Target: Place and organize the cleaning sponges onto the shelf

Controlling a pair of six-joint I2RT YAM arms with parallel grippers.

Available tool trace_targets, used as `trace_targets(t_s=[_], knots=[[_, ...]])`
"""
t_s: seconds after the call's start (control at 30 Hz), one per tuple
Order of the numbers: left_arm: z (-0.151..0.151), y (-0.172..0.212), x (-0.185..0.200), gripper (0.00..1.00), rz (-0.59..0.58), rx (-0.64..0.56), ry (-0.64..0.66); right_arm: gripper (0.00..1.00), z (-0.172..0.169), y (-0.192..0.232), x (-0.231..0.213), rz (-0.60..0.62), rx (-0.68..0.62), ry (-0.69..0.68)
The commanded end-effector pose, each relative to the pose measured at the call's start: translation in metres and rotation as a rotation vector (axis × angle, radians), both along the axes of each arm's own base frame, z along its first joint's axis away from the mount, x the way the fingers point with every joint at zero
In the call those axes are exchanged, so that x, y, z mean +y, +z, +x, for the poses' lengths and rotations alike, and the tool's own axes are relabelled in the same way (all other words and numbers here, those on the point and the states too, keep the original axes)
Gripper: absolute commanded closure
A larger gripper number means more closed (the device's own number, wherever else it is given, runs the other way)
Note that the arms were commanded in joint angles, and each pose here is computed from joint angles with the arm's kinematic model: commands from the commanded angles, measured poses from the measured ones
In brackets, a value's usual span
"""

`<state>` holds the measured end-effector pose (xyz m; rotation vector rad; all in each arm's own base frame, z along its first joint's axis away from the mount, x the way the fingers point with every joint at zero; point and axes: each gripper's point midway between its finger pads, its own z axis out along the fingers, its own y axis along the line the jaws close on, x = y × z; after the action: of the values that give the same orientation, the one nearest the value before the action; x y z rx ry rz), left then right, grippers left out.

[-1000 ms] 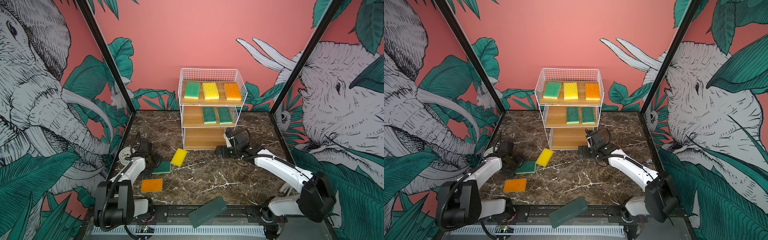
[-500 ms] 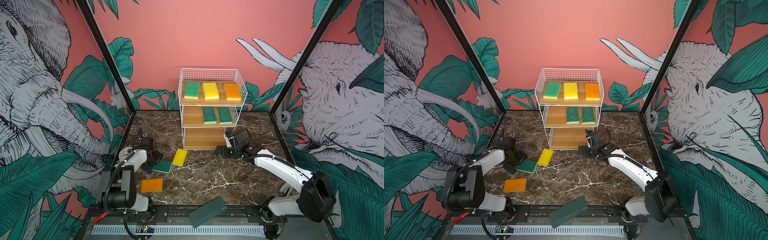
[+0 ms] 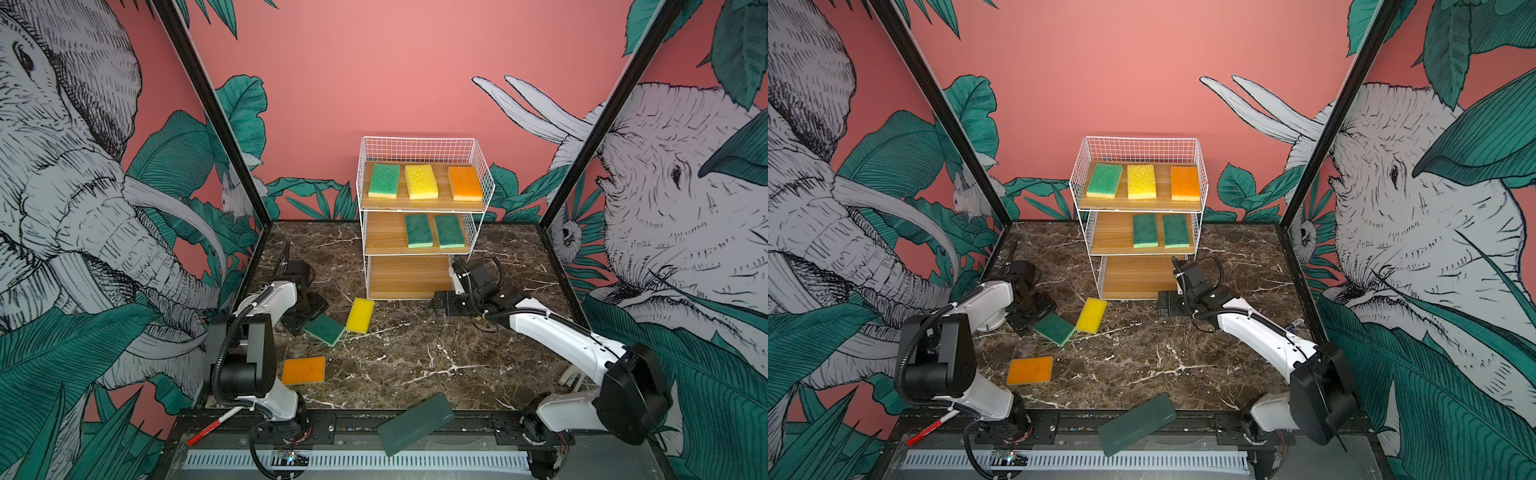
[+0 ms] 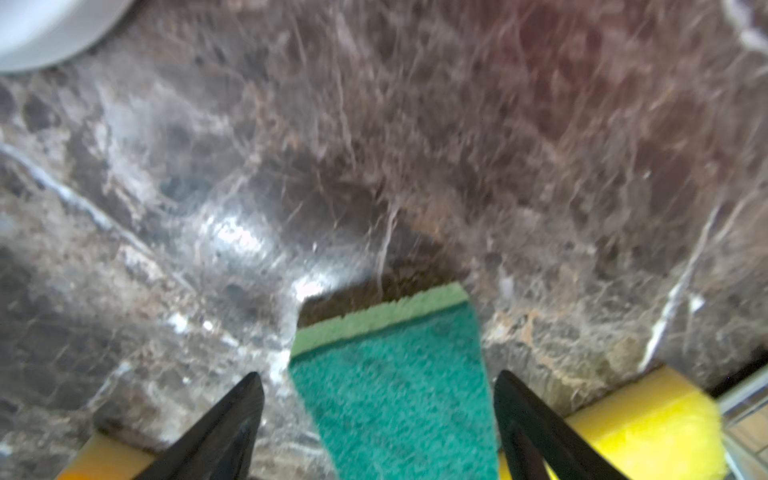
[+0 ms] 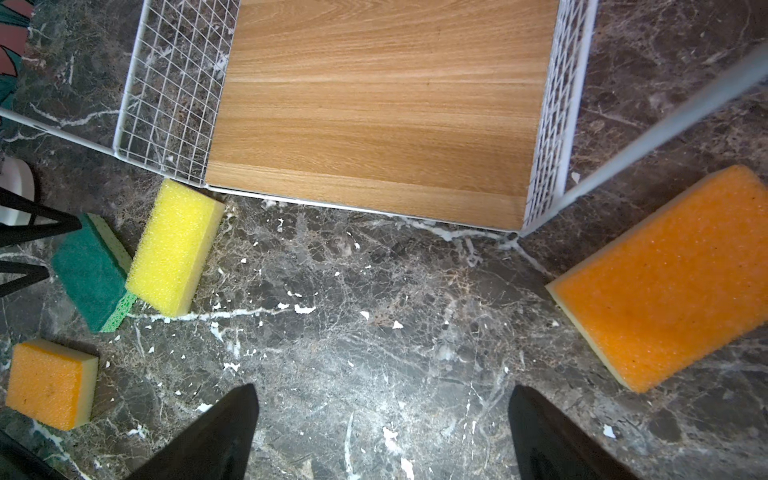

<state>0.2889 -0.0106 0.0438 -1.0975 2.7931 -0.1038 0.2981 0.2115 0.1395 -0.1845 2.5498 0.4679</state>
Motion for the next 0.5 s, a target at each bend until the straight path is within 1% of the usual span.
trace_targets(t_s=[0.0, 0.17, 0.47], knots=[[-0.023, 0.012, -0.001, 0.09, 0.027, 0.026, -0.023, 0.03, 0.0, 0.004, -0.007, -0.008, -0.02, -0.005], [-0.021, 0.007, -0.017, 0.08, -0.018, 0.001, -0.004, 0.03, 0.0, 0.005, -0.008, -0.008, -0.027, -0.002], [-0.02, -0.017, -0.039, 0.07, -0.036, 0.052, 0.001, 0.03, -0.001, 0.007, -0.013, -0.002, -0.04, -0.01]])
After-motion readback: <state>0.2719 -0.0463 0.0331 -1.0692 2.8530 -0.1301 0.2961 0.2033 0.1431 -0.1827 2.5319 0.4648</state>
